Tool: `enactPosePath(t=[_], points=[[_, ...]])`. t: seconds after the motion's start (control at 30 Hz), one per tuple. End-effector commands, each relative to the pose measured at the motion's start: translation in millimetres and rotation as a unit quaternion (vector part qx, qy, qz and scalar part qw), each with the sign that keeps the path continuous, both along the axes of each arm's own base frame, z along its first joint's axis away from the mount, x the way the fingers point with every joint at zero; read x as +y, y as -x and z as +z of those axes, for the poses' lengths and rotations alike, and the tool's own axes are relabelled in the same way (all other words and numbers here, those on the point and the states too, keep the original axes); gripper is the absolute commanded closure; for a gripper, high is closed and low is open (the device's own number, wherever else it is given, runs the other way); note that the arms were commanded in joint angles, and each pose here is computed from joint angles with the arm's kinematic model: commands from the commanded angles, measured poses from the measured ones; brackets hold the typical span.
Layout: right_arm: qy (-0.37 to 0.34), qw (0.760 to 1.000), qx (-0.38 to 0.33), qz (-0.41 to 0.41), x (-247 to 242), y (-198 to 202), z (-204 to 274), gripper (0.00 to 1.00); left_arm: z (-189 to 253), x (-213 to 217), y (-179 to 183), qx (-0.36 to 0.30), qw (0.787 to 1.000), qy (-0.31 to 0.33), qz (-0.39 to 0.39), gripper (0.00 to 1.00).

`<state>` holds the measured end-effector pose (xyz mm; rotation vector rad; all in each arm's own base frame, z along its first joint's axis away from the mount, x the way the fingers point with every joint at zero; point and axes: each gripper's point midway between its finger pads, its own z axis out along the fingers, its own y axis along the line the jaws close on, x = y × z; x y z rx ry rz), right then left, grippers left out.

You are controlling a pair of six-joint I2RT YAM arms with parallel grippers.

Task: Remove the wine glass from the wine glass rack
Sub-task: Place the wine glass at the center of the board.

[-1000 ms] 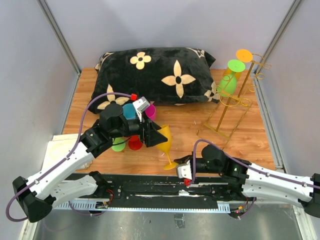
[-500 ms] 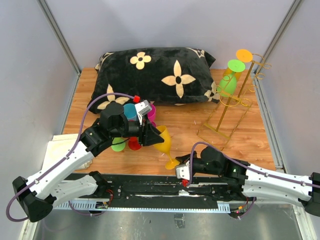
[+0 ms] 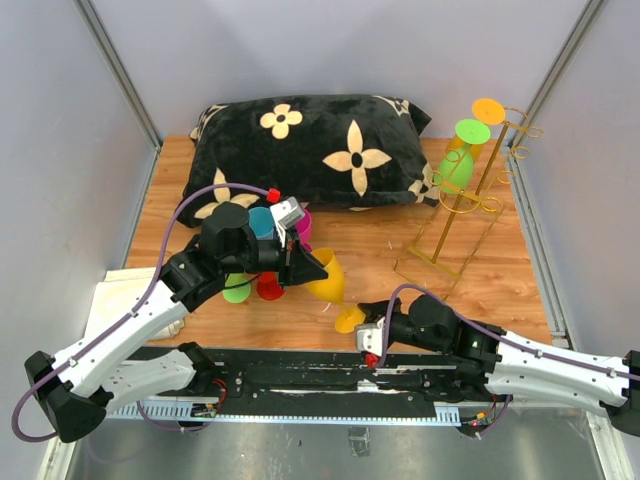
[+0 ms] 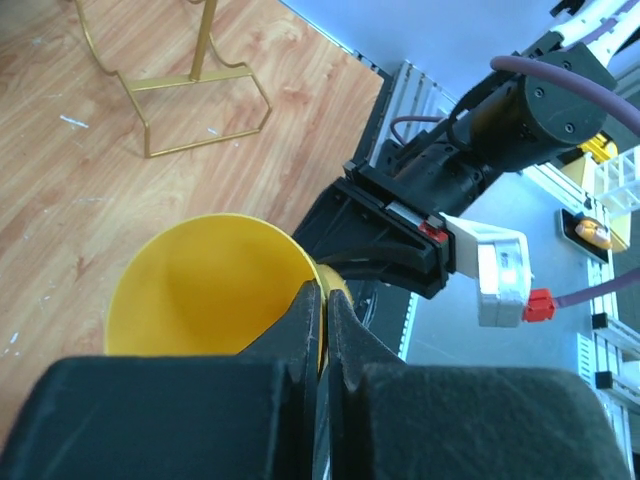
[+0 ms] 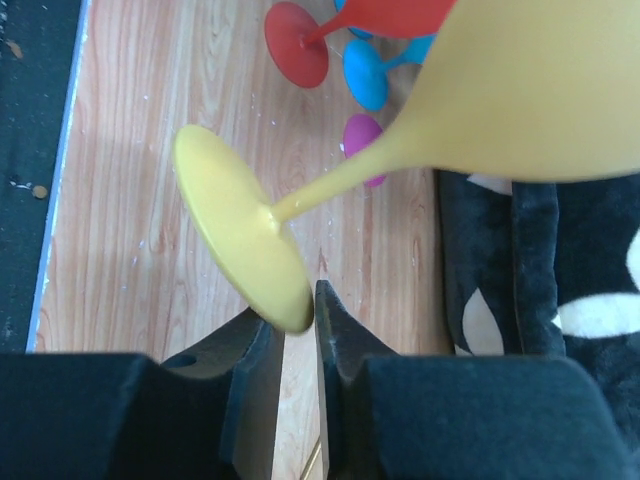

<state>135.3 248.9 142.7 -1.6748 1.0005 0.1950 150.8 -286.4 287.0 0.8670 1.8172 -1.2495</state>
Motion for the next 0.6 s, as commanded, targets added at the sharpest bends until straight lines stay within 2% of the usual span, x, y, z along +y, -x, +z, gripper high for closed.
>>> enactPosePath(t=[0.0, 0.07, 0.17, 0.23, 0.43, 0.57], points=[[-0.047, 0.999, -0.007, -0.022, 0, -5, 18, 0.72, 6, 0, 3, -0.002, 1.000, 0.000, 0.003, 1.00], [-0.051, 0.999, -0.005, -0.015, 0, -2, 18, 0.60, 7, 4, -8, -0.009, 0.999, -0.004, 0.038, 0.99], [-0.058, 0.998, -0.001, -0.002, 1, 3, 20, 0.45, 10, 18, -37, -0.017, 0.990, -0.011, 0.141, 1.00], [-0.065, 0.998, 0.001, 0.008, 3, 6, 22, 0.37, 13, 23, -43, -0.024, 0.986, -0.008, 0.165, 1.00], [-0.121, 0.993, -0.009, 0.002, 1, 6, 47, 0.31, 4, 23, -55, -0.016, 0.981, -0.019, 0.193, 0.99], [-0.178, 0.984, -0.004, 0.024, 0, 18, 75, 0.30, -35, 24, -72, -0.005, 0.967, -0.095, 0.237, 1.00]])
